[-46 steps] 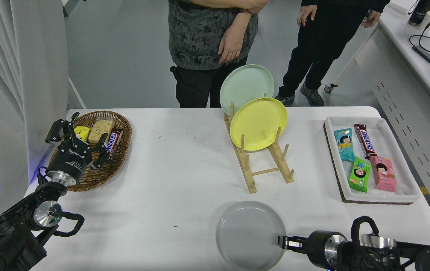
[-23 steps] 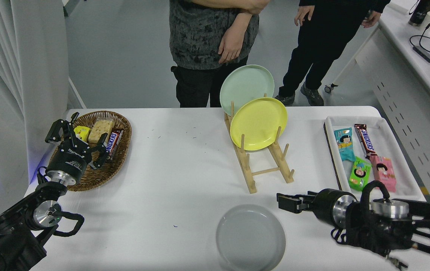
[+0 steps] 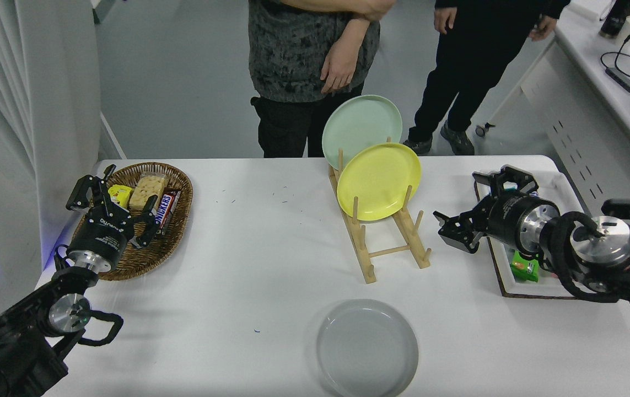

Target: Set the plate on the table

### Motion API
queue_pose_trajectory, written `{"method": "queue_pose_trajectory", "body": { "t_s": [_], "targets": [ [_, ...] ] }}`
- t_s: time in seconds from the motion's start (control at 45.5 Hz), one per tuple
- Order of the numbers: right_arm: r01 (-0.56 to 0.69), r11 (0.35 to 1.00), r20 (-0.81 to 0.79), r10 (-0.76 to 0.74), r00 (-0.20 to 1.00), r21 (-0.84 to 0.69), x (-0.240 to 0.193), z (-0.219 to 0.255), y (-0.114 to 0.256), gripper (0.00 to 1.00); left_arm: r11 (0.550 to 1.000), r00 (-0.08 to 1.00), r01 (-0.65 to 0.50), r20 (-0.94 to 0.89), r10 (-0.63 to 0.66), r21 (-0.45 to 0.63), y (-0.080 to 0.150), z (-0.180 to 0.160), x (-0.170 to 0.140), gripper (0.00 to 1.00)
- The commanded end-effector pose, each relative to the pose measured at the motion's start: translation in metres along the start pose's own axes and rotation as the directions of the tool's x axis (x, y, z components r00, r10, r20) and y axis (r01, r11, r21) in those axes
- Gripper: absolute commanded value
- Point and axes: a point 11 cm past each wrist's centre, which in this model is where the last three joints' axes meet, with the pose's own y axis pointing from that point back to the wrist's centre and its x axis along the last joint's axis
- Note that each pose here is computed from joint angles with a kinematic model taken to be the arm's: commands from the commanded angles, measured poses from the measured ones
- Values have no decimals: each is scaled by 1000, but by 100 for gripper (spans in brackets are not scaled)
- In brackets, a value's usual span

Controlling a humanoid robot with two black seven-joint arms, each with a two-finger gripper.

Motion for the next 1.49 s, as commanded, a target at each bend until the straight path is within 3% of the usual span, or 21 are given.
{"method": "queue_pose_trajectory", "body": {
  "t_s": [0.0,0.154,0.374,0.593,0.901,1.055,1.473],
  "targets": [
    [168,984,-485,-119,866,58,-15,-49,-9,100,1000,1000,0,-1,0,-1,0,0,0,98],
    [215,974,-700,-104,707,73,3,-75,-17,100,1000,1000,0,-1,0,-1,0,0,0,98],
    [274,954,-760,-88,643,121,47,-80,-29,100,1000,1000,1,1,-1,1,0,0,0,98],
    [267,941,-639,-76,766,208,98,-65,-26,100,1000,1000,1,1,-1,1,0,0,0,98],
    [247,911,-373,-114,921,332,130,-25,-34,100,1000,1000,1,1,-1,-1,0,0,0,98],
    [221,924,-321,-116,940,313,140,2,-40,100,1000,1000,1,1,-1,-1,0,0,0,98],
    [227,882,-110,-199,974,413,134,9,-45,100,1000,1000,-1,1,1,1,1,-1,1,98]
  ]
}}
